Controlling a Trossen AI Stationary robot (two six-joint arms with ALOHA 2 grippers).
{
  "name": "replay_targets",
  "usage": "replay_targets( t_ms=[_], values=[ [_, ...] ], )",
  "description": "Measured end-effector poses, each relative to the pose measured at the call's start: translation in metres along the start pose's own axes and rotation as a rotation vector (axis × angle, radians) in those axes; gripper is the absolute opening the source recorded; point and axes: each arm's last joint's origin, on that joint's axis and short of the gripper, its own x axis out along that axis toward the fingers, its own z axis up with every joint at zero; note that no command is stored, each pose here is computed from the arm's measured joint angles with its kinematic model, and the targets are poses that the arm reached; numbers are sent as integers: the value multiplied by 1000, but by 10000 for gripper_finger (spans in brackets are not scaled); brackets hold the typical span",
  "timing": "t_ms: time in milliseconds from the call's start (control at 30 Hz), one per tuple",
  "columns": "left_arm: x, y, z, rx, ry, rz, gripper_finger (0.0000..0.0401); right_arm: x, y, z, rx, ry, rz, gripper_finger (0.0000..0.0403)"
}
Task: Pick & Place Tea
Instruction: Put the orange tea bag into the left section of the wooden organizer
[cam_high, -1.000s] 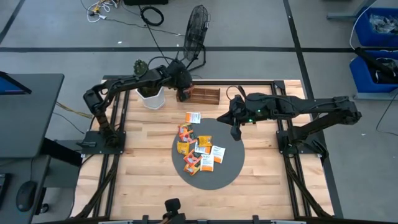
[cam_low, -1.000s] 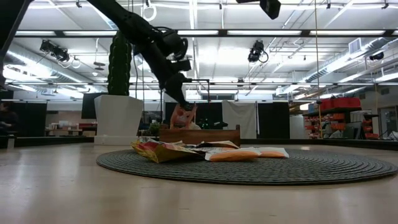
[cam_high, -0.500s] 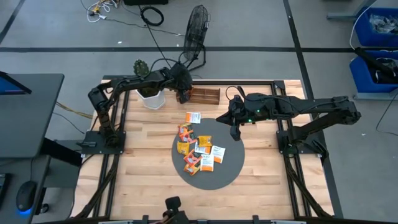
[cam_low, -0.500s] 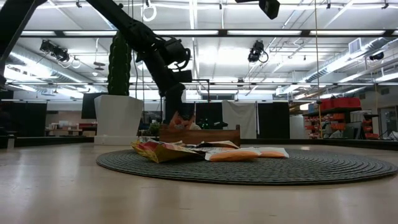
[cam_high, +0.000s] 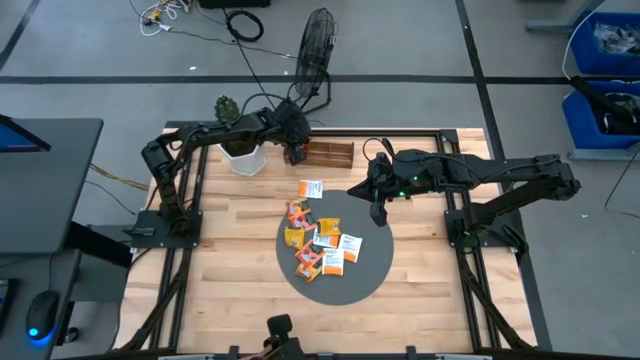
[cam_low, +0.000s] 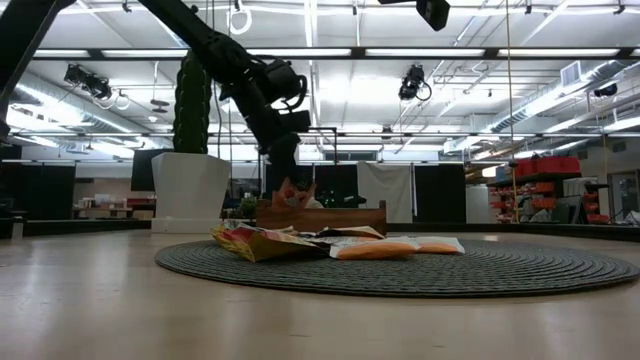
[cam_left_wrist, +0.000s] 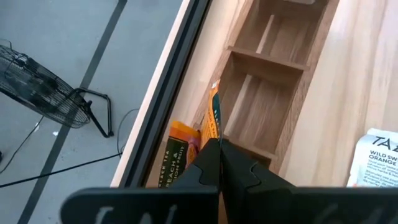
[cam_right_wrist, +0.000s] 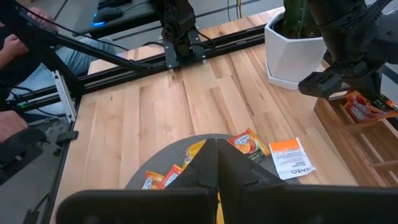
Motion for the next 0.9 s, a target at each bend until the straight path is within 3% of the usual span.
replay_targets(
  t_ms=[900],
  values=[
    [15, -13, -7, 12, 68, -39, 3, 0, 0, 0, 1, -2, 0, 2]
  ],
)
